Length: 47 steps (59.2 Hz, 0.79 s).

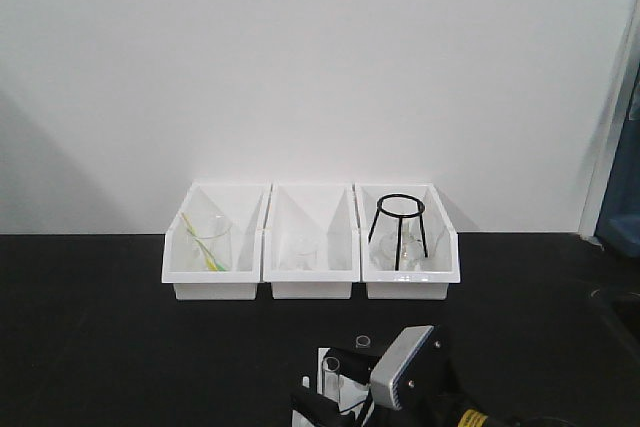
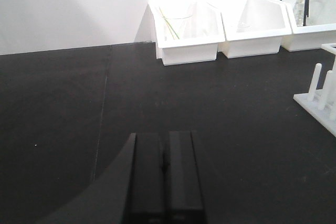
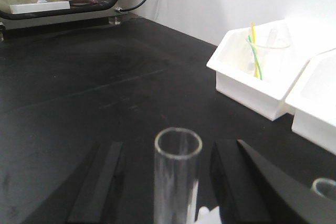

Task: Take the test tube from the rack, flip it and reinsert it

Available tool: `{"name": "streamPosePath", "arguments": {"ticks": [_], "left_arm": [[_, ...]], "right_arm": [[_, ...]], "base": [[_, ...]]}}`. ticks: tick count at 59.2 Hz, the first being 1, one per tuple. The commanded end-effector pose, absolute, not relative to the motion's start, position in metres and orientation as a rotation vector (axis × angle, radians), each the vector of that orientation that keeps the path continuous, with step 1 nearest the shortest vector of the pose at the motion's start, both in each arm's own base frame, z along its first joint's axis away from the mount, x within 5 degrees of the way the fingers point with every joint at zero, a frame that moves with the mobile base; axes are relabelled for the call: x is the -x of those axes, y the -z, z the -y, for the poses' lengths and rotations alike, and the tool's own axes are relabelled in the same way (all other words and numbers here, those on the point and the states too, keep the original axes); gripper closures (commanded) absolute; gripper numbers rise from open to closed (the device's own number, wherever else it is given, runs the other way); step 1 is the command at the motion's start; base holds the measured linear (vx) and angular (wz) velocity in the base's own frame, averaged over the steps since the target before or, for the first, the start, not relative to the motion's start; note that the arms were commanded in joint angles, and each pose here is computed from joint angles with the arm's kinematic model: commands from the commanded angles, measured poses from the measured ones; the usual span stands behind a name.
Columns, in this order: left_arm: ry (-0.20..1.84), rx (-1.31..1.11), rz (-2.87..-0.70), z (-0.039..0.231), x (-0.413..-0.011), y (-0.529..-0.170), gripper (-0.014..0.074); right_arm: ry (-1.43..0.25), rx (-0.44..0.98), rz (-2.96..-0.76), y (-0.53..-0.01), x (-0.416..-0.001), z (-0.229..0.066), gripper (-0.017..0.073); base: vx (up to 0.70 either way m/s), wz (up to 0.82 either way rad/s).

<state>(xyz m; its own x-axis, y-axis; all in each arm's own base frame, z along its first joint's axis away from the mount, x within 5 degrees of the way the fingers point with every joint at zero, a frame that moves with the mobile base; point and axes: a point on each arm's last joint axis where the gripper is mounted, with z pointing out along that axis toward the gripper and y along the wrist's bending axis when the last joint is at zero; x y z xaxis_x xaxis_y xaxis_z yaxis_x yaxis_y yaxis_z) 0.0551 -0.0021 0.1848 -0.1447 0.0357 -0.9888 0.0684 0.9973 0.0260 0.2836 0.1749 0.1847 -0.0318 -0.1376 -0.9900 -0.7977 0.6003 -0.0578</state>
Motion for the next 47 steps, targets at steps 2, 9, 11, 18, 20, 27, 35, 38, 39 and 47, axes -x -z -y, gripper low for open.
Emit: {"name": "streamPosePath", "arguments": {"ticks": [2, 9, 11, 18, 20, 27, 35, 38, 39, 47], "left_arm": [[0.053, -0.074, -1.626, 0.003, -0.055, -0.194, 0.0599], [0.053, -0.074, -1.626, 0.003, -0.055, -0.194, 0.0599], [0.053, -0.074, -1.626, 0.003, -0.055, -0.194, 0.0599], [0.053, -0.074, -1.626, 0.003, -0.055, -0.194, 0.0599], [0.053, -0.074, -1.626, 0.003, -0.055, -0.194, 0.0599], [0.053, -0.074, -1.626, 0.003, -0.055, -0.194, 0.0599], [0.053, -0.074, -1.626, 0.003, -0.055, -0.194, 0.0599], [0.053, -0.074, -1.626, 0.003, -0.055, -0.194, 0.0599], [0.053, -0.074, -1.626, 0.003, -0.055, -0.194, 0.0599], [0.053, -0.074, -1.626, 0.003, -0.055, -0.194, 0.0599]], "right_arm": [[-0.627, 0.749, -1.373, -0.233, -0.281, -0.171, 0.0110], [-0.535, 0.681, -1.407, -0.265, -0.273, -0.158, 0.0143], [-0.500, 0.666, -1.425, -0.275, -0.268, -0.152, 0.0169], [-0.370, 0.629, -1.510, -0.307, -0.246, -0.131, 0.0362], [-0.340, 0.607, -1.543, -0.314, -0.238, -0.124, 0.0442], [-0.276, 0.433, -1.718, -0.334, -0.207, -0.094, 0.0575], [-0.173, 0.283, -1.842, -0.348, -0.167, -0.061, 0.0571], [-0.128, 0.279, -1.836, -0.353, -0.156, -0.053, 0.0570], [-0.113, 0.281, -1.827, -0.355, -0.152, -0.050, 0.0570], [-0.063, 0.288, -1.736, -0.368, -0.134, -0.039, 0.0570]], "base": [[0.00, 0.00], [0.00, 0.00], [0.00, 0.00], [0.00, 0.00], [0.00, 0.00], [0.00, 0.00], [0.00, 0.00], [0.00, 0.00], [0.00, 0.00], [0.00, 0.00]]}}
